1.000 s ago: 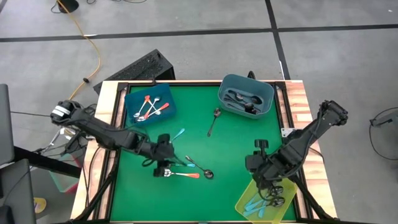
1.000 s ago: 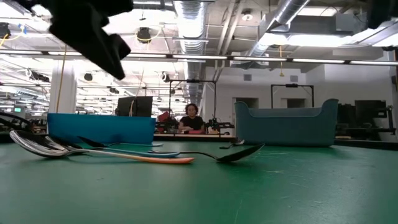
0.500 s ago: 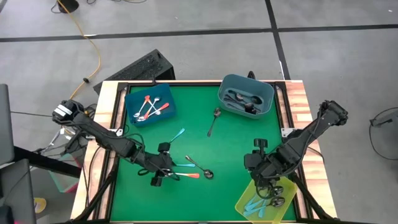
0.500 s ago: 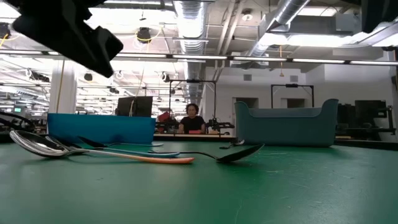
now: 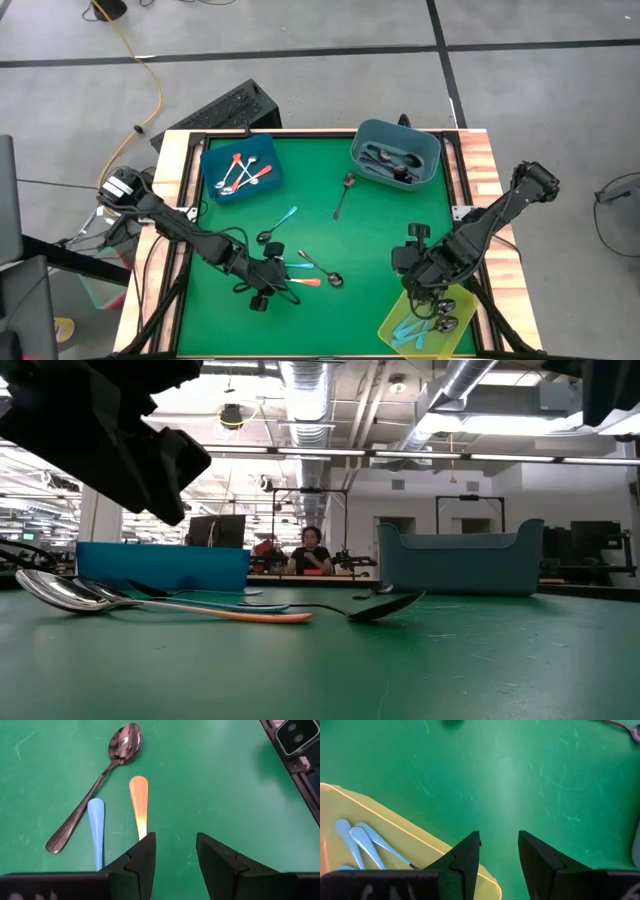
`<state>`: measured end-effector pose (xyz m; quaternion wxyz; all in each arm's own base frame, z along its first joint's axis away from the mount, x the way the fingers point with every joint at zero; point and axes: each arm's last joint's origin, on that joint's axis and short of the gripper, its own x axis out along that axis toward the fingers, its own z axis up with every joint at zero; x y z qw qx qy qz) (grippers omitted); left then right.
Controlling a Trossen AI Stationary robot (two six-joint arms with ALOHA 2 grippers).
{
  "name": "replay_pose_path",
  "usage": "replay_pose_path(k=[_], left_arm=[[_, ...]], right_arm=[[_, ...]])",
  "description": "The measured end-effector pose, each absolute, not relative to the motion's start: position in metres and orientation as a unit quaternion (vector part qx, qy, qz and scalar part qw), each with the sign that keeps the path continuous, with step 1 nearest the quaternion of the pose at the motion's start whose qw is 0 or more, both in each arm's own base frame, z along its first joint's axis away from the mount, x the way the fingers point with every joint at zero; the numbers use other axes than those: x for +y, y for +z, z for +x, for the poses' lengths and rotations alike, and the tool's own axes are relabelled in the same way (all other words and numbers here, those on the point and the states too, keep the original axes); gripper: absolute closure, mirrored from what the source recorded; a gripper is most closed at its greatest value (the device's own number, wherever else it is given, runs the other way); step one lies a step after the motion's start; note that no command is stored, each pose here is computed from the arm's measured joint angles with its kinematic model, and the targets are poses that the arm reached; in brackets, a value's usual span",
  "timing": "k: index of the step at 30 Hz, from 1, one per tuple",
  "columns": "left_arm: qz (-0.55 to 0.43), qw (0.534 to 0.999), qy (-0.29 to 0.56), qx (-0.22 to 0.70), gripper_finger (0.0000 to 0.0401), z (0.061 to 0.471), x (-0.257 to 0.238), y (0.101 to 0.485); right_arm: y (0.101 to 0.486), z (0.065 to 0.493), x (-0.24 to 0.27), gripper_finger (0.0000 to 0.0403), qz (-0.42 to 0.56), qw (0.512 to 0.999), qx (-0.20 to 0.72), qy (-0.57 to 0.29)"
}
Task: Sort silverware by color (type)
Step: Put the blue spoon into the yellow bin
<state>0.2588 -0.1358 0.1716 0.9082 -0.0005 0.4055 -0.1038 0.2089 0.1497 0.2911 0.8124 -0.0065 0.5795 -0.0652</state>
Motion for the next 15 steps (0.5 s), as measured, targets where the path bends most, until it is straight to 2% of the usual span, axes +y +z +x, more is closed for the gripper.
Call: replay_pose_path(k=[15], left_arm=[[-0.006,0.909,-0.1,0.404,0.0276,0.269,-0.139,0.155]], right_arm=[[0.292,0.212,0.152,0.0256,0.003,0.823,0.566,-0.057]])
